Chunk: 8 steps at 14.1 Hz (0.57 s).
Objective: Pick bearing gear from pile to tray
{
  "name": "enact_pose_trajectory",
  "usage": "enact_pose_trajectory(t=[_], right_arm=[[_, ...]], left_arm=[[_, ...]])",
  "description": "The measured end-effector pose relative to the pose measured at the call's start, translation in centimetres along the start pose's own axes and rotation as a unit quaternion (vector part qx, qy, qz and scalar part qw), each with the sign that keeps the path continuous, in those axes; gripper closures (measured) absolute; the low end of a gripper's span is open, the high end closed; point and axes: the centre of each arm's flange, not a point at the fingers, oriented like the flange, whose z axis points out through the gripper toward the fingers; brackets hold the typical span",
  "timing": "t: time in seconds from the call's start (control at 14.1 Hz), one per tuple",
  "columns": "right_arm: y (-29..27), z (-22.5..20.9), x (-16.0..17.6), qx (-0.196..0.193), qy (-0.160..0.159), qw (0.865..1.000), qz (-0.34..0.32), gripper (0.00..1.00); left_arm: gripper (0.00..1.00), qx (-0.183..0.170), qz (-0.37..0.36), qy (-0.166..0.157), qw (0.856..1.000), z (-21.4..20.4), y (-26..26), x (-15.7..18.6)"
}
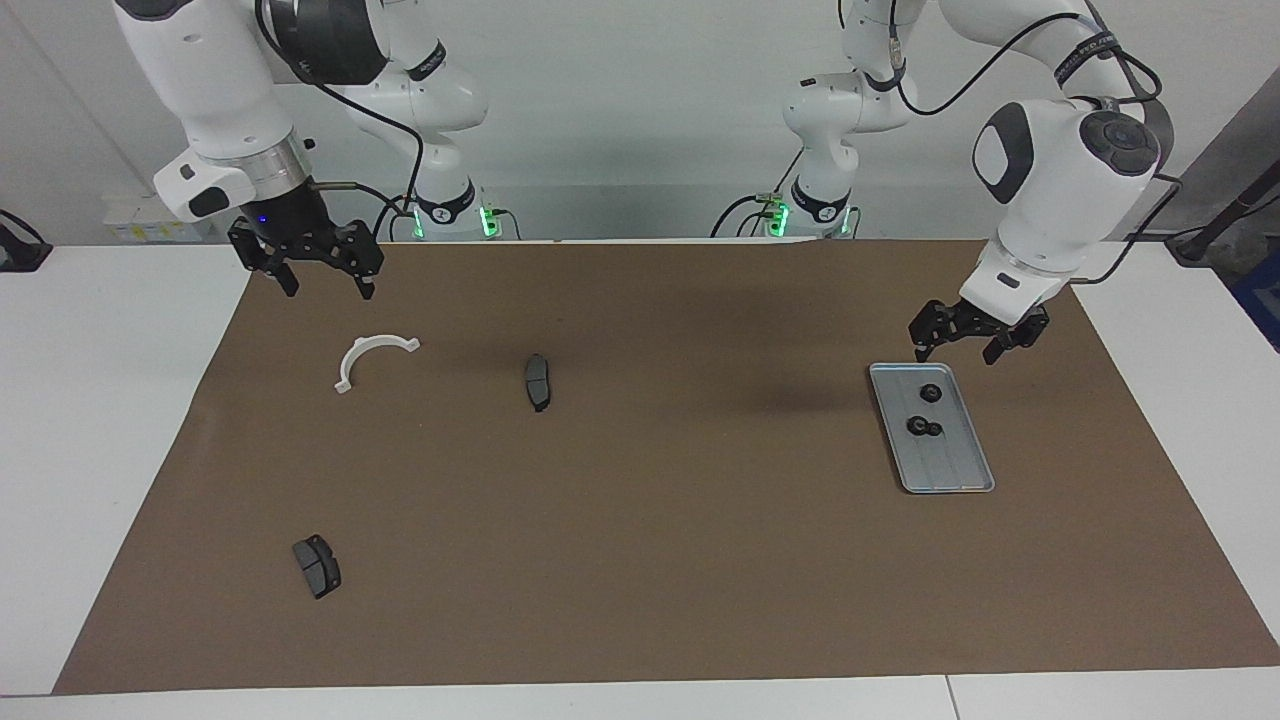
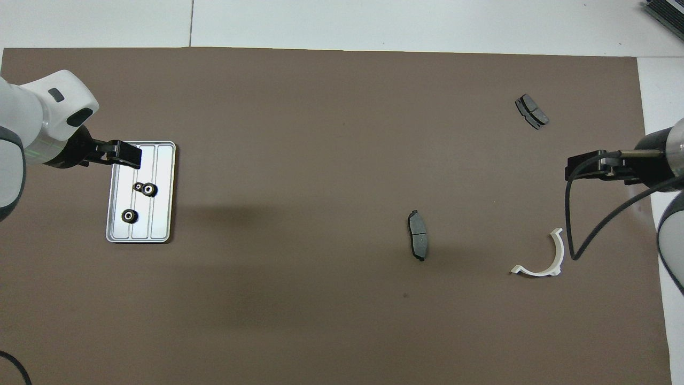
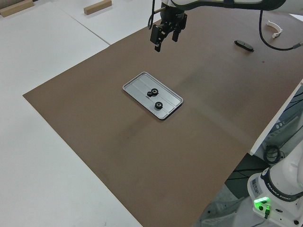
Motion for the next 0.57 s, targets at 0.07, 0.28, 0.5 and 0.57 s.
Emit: enact_pose_trajectory(t=[0.07, 0.28, 0.5, 0.57], right_arm=[[0.0, -0.1, 0.0, -0.001, 0.001, 1.0, 0.0, 0.0], [-0.1, 0.0, 0.1, -0.002, 0.001, 1.0, -0.002, 0.0], [-0.8, -0.1, 0.4, -0.002, 0.002, 1.0, -0.007, 0.0], [-1.0, 0.0, 0.5, -0.002, 0.002, 1.0, -0.009, 0.0]], left_arm=[[0.0, 0.0, 0.0, 0.0, 1.0, 0.0, 0.0, 0.0], [0.0, 0.0, 0.0, 0.004, 1.0, -0.1, -0.1, 0.1], [0.0, 0.001, -0.002, 0.012, 1.0, -0.2, -0.2, 0.2], [0.0, 0.001, -0.003, 0.014, 1.0, -0.2, -0.2, 0.3]])
